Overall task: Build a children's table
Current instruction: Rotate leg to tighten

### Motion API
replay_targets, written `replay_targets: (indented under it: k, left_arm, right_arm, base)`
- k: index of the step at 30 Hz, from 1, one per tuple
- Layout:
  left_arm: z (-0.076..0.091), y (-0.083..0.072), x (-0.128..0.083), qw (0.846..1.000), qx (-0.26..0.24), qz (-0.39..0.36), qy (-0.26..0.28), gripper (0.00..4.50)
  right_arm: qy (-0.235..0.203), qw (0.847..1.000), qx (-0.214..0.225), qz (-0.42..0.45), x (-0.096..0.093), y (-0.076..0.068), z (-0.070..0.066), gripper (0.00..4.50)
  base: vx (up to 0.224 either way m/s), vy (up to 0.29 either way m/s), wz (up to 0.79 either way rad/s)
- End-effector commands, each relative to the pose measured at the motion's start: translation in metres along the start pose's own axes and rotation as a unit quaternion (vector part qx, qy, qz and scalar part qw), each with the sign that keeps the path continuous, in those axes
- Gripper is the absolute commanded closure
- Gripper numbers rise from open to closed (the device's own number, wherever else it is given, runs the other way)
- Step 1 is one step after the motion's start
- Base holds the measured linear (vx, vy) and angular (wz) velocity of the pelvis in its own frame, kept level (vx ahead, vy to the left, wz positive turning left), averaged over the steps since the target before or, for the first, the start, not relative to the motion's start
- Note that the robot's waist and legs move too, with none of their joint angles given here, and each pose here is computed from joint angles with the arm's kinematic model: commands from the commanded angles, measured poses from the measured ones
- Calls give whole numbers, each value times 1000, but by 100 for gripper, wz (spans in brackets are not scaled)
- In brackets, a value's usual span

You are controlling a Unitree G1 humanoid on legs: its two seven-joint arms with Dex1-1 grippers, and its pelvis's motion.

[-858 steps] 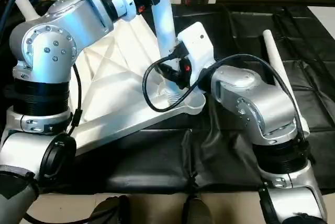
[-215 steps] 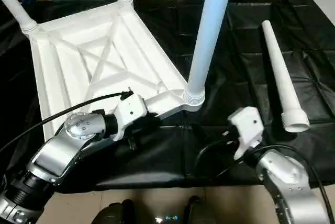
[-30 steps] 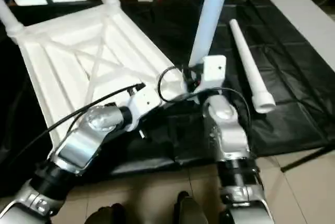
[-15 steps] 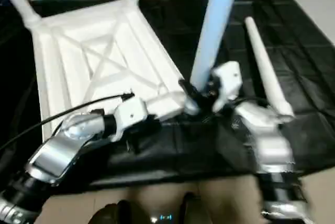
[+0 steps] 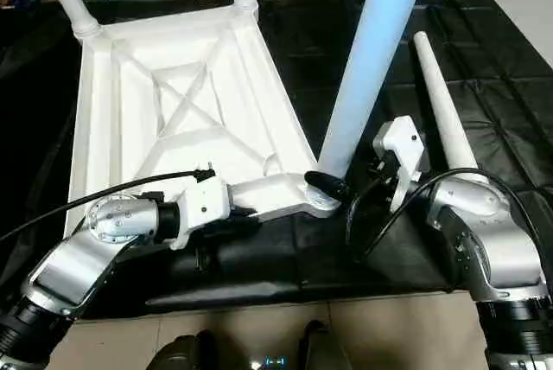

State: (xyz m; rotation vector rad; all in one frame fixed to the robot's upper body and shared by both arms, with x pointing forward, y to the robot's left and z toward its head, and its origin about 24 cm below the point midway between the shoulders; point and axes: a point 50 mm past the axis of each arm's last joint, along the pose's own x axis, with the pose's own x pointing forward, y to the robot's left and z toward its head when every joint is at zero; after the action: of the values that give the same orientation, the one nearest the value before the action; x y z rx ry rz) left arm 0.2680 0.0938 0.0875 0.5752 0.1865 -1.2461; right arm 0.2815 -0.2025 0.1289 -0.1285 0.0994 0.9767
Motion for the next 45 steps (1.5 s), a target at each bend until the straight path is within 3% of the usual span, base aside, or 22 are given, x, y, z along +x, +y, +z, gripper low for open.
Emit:
replay_targets:
  k: [1,13,18,21,24,26,27,28,29,30,32,34,36,38,40,41,44,45]
  left_arm:
    - [-12,-14,2,999,-18,-38,19,450]
    - [-13,-17,3,999,-20,-45,19,450]
    - [-13,-17,5,999,-22,-45,19,450]
    - [-12,-16,9,999,-28,-35,24,450]
    - [-10,-11,17,998,-47,-11,34,450]
    - [-5,-7,32,997,-61,13,45,450]
    - [-5,-7,33,997,-62,16,46,450]
    - [4,-4,46,995,-77,38,45,450]
    - [9,-2,53,994,-87,50,39,450]
    - [11,-2,56,994,-90,54,37,450]
    - [25,1,70,991,-108,76,22,450]
    - [37,1,81,991,-105,79,7,450]
    - [40,1,83,993,-95,75,0,450]
    - [35,3,79,994,-82,75,7,450]
    - [29,5,74,994,-74,76,13,450]
    - [23,6,67,995,-70,74,17,450]
    - [12,7,56,996,-58,62,23,450]
    - [10,6,54,997,-53,59,23,450]
  right_arm:
    - [-7,1000,6,-10,-6,-2,2,137]
    - [-20,999,31,-28,-1,-1,-6,226]
    - [-20,997,38,-59,4,-2,-10,240]
    - [-22,994,49,-98,10,-6,-14,245]
    - [-10,980,79,-183,22,-16,-25,248]
    - [-5,948,113,-297,33,-28,-37,248]
    - [-5,945,116,-305,34,-29,-39,249]
    - [1,915,147,-375,44,-34,-49,249]
    - [2,900,161,-405,48,-36,-53,249]
    - [3,894,166,-416,50,-37,-55,250]
    - [1,860,188,-475,60,-39,-61,250]
    - [-12,843,199,-500,72,-39,-60,250]
    - [-33,853,196,-482,81,-38,-52,250]
    - [-58,888,167,-425,90,-37,-39,250]
    - [-70,909,138,-386,90,-35,-32,250]
    - [-81,932,104,-337,88,-32,-25,250]
    - [-79,961,52,-260,78,-25,-19,250]
    - [-79,965,45,-248,76,-24,-18,199]
  base:
    - [0,0,0]
    - [0,0,0]
    - [0,0,0]
    - [0,0,0]
    - [-19,-1,-2]
    - [-62,0,-6]
    - [-61,6,-9]
    - [-61,6,-9]
    - [-58,13,-9]
    - [-59,19,-11]
    - [-55,23,-12]
    - [0,0,0]
    - [0,0,0]
    - [0,0,0]
    - [0,0,0]
    - [0,0,0]
    - [0,0,0]
    - [0,0,0]
